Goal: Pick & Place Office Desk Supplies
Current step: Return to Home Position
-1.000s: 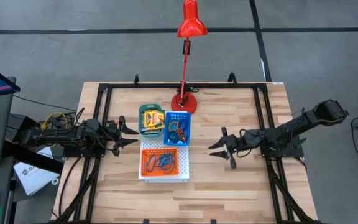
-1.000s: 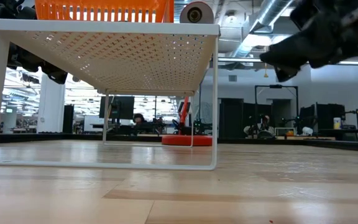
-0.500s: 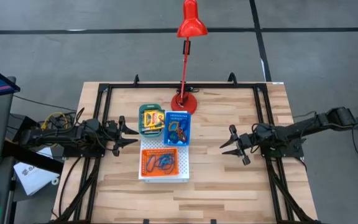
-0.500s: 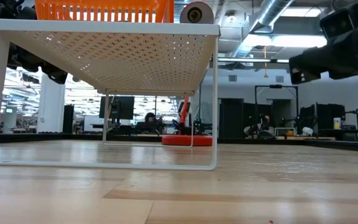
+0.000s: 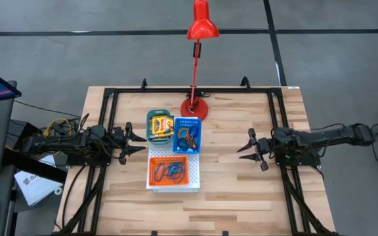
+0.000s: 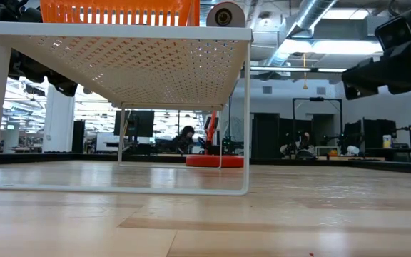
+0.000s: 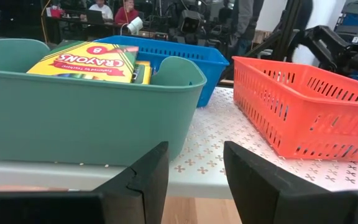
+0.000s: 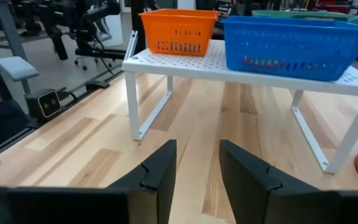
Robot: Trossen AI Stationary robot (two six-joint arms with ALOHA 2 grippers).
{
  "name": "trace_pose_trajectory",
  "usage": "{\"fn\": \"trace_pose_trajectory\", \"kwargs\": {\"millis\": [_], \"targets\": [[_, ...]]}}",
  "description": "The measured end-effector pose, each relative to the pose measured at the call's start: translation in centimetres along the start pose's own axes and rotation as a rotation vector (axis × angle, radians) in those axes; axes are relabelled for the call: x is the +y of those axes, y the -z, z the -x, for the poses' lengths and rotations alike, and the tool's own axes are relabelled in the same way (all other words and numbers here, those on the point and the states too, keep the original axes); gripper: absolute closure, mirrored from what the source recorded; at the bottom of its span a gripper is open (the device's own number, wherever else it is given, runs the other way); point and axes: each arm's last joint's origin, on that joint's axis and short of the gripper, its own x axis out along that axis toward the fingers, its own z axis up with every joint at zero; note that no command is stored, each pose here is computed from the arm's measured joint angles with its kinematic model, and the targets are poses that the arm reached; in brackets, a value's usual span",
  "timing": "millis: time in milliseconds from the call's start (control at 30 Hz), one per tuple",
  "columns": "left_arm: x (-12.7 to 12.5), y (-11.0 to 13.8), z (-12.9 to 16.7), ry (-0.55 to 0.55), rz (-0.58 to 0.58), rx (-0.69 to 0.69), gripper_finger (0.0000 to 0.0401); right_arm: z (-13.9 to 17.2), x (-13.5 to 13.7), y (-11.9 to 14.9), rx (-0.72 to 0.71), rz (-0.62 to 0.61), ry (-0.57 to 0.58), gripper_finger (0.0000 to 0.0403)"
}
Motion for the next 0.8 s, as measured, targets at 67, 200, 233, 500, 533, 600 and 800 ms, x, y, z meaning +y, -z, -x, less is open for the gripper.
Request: {"fn": "trace_pose_trajectory", "kwargs": {"millis": [67,200,233,500,533,600,800], "targets": [[0.0,0.0,0.0,0.0,0.0,0.0,0.0252,0.3,0.0,0.0,0.001,-0.008,0.008,0.0285],[0.0,0.0,0.0,0.0,0.0,0.0,0.0252,0.9,-0.2,0.0,-0.012,-0.01,0.029,0.0285],[0.0,0.0,0.0,0.0,0.0,0.0,0.0252,1.0,-0.2,0.0,-0.017,-0.01,0.036,0.0285],[0.0,0.0,0.0,0.0,0.0,0.0,0.0252,1.8,-0.4,-0.2,-0.059,-0.031,0.075,0.0285],[0.0,0.0,0.0,0.0,0.0,0.0,0.0252,1.8,-0.4,-0.3,-0.063,-0.046,0.079,0.0285],[0.0,0.0,0.0,0.0,0.0,0.0,0.0252,1.8,-0.5,-0.3,-0.067,-0.098,0.086,0.0285],[0.0,0.0,0.0,0.0,0.0,0.0,0.0252,2.4,-0.7,-0.8,-0.139,-0.124,0.114,0.0284]]}}
